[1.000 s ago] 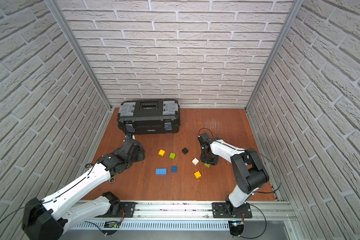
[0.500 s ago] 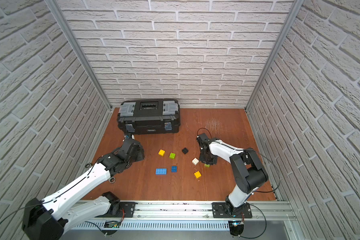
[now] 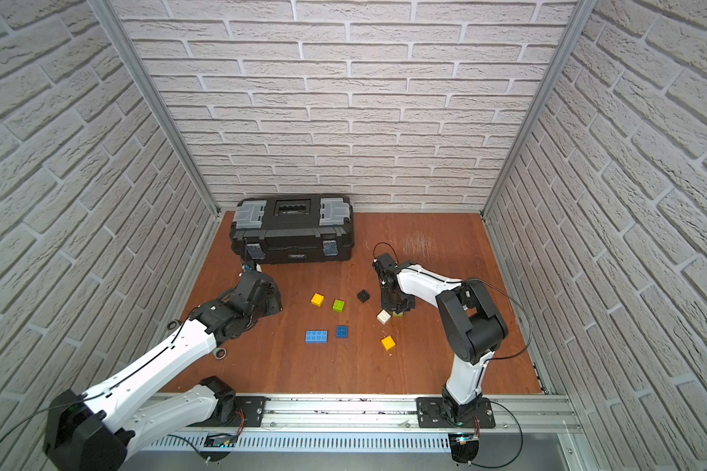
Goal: Assemble the number 4 with lego
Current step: Adjust the lego brick at the center of the board.
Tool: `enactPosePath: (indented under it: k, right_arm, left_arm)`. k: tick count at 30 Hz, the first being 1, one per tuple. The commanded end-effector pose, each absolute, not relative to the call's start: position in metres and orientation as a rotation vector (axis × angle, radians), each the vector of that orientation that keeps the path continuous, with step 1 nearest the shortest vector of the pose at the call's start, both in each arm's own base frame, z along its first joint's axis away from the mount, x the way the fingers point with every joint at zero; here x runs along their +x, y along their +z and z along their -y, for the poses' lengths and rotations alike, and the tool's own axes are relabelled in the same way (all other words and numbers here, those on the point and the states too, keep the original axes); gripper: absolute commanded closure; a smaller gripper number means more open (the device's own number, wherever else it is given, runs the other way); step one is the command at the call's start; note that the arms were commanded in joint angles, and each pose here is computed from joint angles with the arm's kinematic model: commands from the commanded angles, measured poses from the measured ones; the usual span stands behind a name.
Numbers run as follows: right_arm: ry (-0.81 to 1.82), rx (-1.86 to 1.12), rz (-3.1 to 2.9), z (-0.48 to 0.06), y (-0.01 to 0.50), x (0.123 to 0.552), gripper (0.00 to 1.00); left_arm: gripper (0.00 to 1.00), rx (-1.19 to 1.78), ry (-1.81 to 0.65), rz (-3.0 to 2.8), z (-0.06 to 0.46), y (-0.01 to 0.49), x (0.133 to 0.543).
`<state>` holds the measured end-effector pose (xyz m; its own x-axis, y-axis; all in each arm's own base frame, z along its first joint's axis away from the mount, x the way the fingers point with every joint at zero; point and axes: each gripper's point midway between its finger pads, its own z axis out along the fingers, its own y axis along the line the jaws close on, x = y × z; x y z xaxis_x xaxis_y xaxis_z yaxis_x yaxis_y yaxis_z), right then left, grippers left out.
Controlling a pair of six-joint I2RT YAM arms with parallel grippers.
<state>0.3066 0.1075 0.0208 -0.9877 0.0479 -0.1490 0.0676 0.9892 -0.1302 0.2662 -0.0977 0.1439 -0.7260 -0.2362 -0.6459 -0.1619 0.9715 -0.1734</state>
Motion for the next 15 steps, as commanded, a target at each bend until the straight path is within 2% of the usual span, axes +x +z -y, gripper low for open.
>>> enactPosePath:
  k: [1, 7, 15]
  right_arm:
    - [-0.246, -0.032, -2.997, -0.115, 0.023, 0.297, 0.94]
    - [-0.266, -0.019, -2.993, -0.121, 0.029, 0.283, 0.95]
    - [-0.171, -0.019, -2.944, -0.139, 0.063, 0.280, 0.97]
  left_arm:
    - [0.40, -0.299, -0.141, -2.395, 0.095, 0.139, 0.266]
    - [0.40, -0.308, -0.142, -2.409, 0.096, 0.133, 0.266]
    - [0.40, -0.312, -0.147, -2.418, 0.098, 0.131, 0.267]
